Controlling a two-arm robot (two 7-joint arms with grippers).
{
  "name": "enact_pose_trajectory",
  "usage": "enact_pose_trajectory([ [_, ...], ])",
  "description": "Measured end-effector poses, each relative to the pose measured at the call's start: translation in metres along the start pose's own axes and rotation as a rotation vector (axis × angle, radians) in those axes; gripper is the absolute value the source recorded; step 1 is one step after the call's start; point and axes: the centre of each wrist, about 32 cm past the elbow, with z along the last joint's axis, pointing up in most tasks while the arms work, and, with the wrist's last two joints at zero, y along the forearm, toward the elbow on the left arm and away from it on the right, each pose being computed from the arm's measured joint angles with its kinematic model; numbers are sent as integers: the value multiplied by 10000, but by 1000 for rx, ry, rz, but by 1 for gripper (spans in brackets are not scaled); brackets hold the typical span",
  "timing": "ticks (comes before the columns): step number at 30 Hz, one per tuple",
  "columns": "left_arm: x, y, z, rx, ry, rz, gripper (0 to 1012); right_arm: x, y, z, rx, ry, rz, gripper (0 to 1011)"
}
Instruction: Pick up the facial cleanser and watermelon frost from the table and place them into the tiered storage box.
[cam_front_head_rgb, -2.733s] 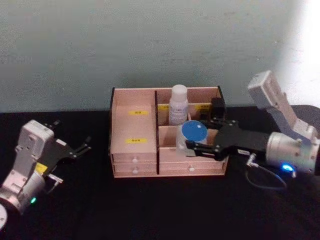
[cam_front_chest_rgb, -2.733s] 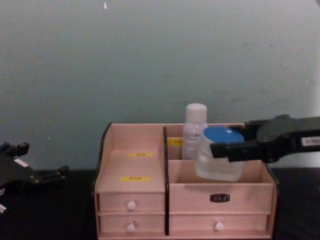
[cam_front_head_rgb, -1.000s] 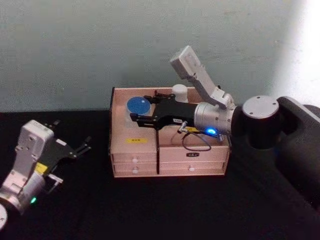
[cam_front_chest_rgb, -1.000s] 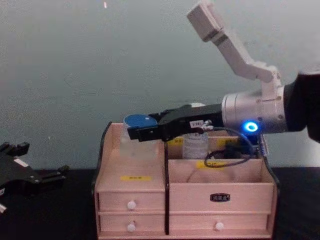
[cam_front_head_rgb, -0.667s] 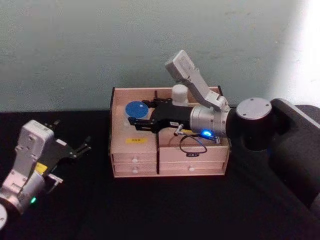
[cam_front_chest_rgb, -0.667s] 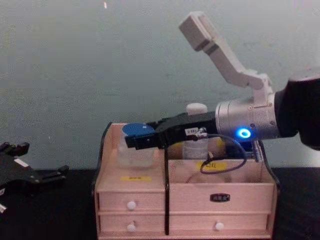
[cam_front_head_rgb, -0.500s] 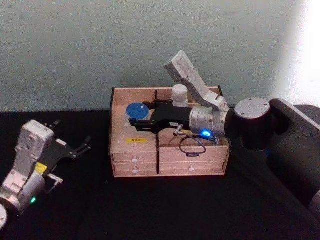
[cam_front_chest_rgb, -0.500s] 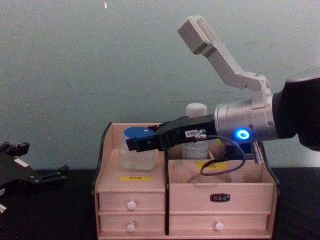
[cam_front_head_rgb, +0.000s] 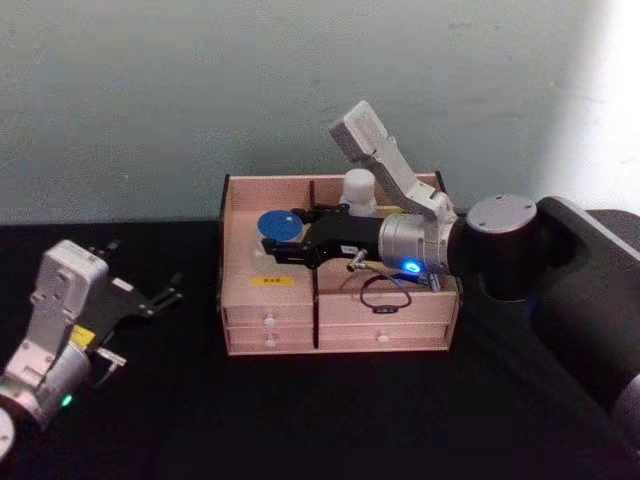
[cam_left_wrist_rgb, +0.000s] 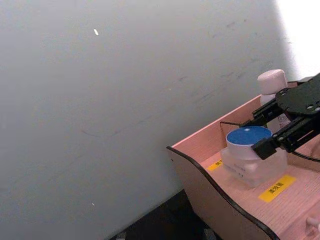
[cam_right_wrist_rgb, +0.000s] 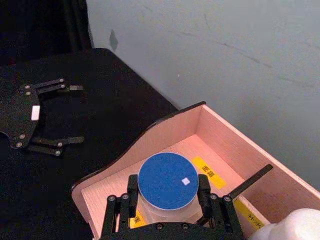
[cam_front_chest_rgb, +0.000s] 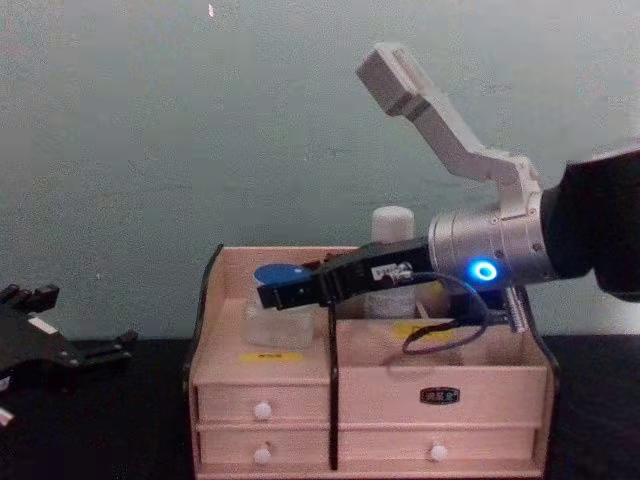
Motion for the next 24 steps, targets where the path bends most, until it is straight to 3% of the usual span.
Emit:
enact_pose_trajectory([
  [20,0,0,0,0,0,0,1001,3,25,-2,1,-1,2,707],
  [24,0,0,0,0,0,0,1001,3,24,-2,0,-1,2,810],
])
